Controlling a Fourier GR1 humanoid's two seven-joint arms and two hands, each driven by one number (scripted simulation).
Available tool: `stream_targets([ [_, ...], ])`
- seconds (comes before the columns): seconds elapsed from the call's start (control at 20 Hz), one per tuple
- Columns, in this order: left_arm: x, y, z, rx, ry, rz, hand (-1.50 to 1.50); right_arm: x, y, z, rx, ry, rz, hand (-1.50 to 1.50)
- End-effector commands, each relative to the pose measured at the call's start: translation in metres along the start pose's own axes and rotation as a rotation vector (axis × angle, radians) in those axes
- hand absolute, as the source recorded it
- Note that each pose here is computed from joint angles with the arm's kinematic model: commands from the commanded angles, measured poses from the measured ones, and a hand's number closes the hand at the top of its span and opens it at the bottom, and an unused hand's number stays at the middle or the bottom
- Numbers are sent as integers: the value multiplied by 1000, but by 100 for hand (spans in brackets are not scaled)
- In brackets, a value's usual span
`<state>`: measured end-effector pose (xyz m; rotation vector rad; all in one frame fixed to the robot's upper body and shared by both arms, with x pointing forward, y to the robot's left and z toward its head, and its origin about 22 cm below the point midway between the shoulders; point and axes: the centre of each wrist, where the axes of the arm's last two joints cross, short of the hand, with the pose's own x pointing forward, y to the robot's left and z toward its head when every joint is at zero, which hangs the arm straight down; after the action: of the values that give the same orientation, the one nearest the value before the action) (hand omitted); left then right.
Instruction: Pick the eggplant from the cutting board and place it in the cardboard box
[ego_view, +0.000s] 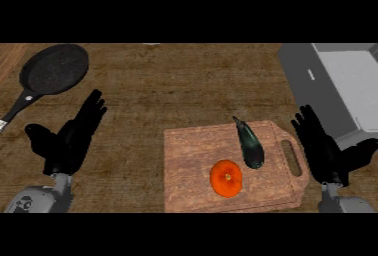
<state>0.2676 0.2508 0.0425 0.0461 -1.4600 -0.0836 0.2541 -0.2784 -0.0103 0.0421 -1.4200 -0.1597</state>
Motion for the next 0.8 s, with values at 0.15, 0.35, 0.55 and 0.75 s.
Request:
stream_targets([
  [0.15,40,10,-10,-106,-242,-237,0,156,-18,-38,67,-277,230,-150],
  [0.35,41,5,-14,-207,-327,-304,0,196,-45,-42,95,-183,708,-150],
  [0.55,29,19,-16,-227,-325,-304,0,190,-66,-50,251,-253,706,-150],
  [0.75,40,-1,-30,-216,-352,-336,0,208,-54,-59,400,-327,867,-150],
])
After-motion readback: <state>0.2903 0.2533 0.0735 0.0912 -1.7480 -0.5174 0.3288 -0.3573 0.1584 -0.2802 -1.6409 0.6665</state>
